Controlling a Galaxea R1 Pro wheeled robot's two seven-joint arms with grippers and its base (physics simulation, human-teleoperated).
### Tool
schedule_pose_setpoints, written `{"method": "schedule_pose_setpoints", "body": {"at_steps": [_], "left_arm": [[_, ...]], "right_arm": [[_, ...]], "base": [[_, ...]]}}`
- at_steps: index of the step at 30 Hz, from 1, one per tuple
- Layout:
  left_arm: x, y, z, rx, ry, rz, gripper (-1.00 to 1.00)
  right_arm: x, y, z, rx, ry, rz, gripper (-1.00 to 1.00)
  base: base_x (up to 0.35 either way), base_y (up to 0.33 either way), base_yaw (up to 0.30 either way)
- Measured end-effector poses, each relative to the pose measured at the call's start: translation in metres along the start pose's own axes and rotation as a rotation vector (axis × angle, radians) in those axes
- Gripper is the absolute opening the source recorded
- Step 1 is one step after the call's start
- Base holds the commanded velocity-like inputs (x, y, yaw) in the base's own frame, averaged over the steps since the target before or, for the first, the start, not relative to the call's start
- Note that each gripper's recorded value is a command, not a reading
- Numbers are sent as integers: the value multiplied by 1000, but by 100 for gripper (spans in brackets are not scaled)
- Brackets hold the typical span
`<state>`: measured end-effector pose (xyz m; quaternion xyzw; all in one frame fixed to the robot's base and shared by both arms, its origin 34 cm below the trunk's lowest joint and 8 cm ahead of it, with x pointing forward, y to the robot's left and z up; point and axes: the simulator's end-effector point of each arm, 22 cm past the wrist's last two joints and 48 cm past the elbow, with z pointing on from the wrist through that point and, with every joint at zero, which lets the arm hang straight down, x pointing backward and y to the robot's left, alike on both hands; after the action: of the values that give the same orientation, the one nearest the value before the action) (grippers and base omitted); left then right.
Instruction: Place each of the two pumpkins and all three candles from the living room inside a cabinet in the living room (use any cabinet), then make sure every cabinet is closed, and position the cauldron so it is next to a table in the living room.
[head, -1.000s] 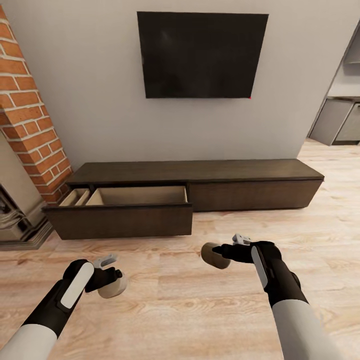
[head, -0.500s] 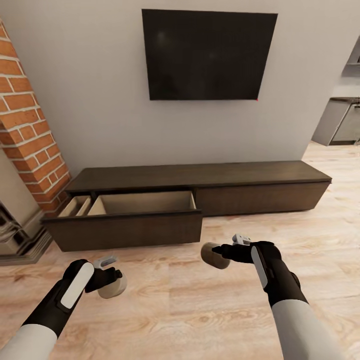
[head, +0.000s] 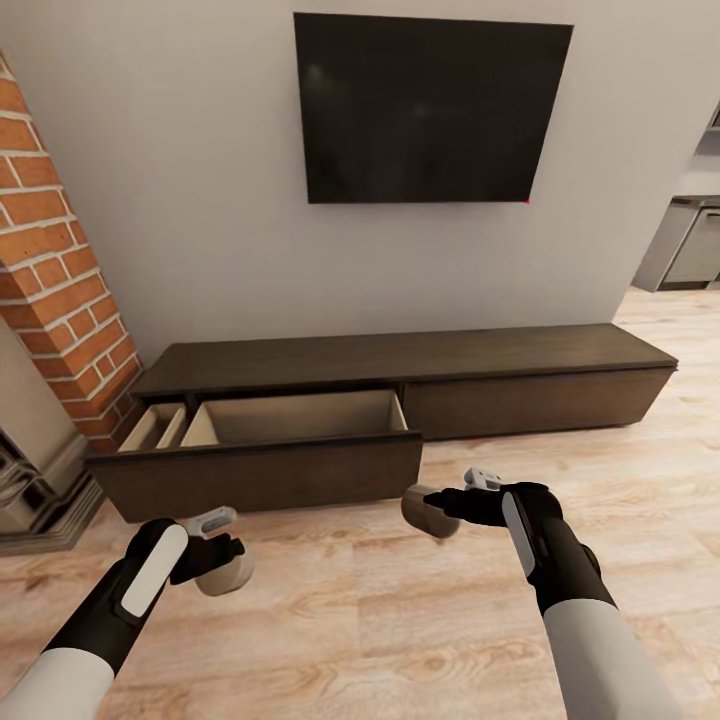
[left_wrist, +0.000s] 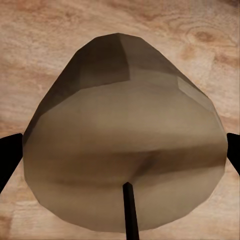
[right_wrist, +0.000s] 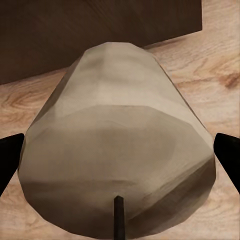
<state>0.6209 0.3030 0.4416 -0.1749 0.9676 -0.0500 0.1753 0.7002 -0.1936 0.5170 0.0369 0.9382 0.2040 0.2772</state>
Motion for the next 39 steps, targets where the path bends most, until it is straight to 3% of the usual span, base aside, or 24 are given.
{"method": "schedule_pose_setpoints", "body": {"at_steps": [5,37,39], "left_arm": [[-3,-3,-2,6,-10,0,-100],[-38,-23,-62,6,-13,10,-100],[-49,-29,-72,15,-41,19,-100]], "right_arm": [[0,0,0,0,0,0,-100],[-43,24,-45,20,19,-6,-100],[-41,26,-46,31,38,-19,-100]], "base": [[7,6,0],[0,0,0],[0,0,0]]}}
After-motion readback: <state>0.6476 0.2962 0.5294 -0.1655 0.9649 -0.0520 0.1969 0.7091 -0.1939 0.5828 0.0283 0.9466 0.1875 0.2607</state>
